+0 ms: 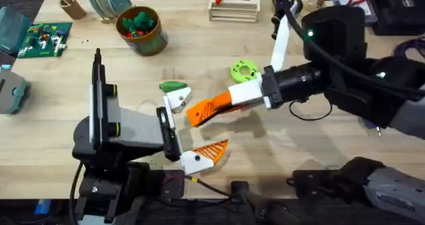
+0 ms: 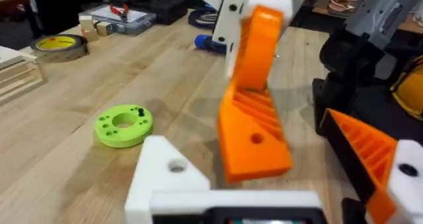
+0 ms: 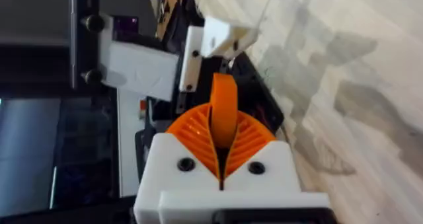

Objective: Pick up the gripper from the table and insert it into the empty holder that is missing its gripper. Then pick up a screw, insert it into the mounting hole, and use the screwdriver to tighten it. Finally, clean up the table by picking up the vegetable and placing it into the bucket.

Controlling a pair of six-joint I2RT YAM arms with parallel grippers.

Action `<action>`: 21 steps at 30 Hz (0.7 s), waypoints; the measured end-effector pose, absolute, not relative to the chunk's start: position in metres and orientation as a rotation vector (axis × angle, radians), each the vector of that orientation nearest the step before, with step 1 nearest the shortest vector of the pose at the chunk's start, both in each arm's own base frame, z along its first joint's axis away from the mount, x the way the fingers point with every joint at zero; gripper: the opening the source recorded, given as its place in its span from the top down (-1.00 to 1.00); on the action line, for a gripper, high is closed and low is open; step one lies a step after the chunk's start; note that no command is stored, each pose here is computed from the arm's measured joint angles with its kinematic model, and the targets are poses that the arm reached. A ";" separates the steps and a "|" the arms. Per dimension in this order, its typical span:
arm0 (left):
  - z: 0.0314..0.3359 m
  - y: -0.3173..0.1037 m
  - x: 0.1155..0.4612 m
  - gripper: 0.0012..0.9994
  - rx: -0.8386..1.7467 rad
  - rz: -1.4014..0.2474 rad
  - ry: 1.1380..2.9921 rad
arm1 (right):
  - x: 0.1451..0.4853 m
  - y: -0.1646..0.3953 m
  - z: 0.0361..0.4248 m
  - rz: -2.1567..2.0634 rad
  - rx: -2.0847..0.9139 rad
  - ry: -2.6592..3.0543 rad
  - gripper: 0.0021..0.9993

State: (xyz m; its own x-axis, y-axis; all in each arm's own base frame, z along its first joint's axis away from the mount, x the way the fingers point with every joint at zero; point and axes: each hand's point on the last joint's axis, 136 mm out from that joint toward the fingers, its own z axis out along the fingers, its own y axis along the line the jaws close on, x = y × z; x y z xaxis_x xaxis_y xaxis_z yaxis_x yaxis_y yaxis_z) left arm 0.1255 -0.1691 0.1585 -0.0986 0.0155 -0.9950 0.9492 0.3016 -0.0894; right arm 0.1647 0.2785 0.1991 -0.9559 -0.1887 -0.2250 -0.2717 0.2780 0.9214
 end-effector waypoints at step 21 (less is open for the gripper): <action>0.159 -0.169 0.126 -0.99 0.954 -1.031 1.430 | 0.183 0.271 0.185 1.930 -0.186 2.151 0.99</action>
